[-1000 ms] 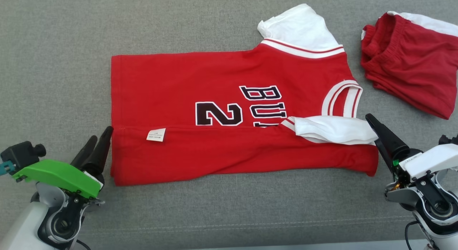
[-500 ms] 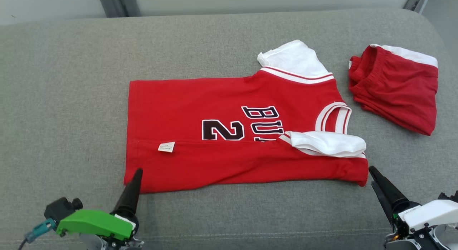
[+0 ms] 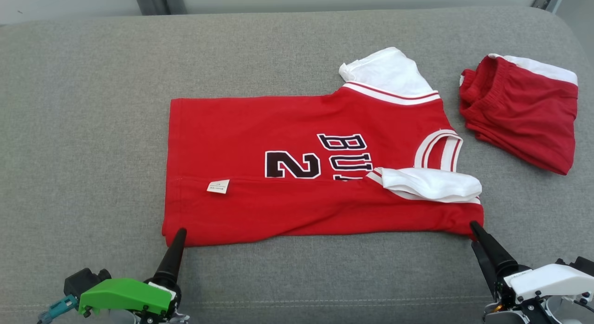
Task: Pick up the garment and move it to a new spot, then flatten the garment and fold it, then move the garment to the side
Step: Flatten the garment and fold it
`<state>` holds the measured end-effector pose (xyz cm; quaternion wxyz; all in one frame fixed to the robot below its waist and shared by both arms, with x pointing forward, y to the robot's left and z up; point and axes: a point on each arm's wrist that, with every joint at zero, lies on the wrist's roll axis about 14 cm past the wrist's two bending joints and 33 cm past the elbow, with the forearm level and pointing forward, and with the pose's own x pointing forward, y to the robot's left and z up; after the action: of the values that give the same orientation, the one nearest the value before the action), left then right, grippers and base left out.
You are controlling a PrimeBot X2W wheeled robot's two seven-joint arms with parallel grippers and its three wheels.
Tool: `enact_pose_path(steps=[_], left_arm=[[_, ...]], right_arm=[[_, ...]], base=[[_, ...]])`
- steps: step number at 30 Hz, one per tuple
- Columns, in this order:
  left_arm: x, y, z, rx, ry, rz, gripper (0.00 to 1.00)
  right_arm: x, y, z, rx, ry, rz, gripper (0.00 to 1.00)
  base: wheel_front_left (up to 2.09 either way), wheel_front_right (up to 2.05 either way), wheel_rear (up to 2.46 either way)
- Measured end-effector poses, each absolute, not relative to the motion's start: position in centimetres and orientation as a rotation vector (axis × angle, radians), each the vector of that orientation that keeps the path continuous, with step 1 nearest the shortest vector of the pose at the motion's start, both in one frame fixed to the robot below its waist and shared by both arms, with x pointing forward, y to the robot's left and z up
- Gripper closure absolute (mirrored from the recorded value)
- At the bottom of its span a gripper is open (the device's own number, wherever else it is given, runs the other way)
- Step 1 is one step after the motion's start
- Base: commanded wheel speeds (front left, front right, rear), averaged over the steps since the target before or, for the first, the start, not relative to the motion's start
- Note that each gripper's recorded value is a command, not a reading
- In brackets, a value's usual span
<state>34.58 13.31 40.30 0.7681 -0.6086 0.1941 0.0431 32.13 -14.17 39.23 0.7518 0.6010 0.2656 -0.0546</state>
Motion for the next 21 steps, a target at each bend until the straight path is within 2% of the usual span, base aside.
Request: enact_pose_path(steps=[11, 21], left_arm=[[36.0, 12.7, 39.4, -1.292, 0.458, 0.083, 0.0], [36.0, 12.5, 38.9, -1.293, 0.468, 0.089, 0.0]], right_arm=[[34.0, -13.6, 38.0, 1.338, 0.574, -0.151, 0.0], [33.5, -12.8, 36.8, 1.349, 0.603, -0.163, 0.0]], base=[[0.0, 0.0, 0.0], [0.0, 0.0, 0.0]])
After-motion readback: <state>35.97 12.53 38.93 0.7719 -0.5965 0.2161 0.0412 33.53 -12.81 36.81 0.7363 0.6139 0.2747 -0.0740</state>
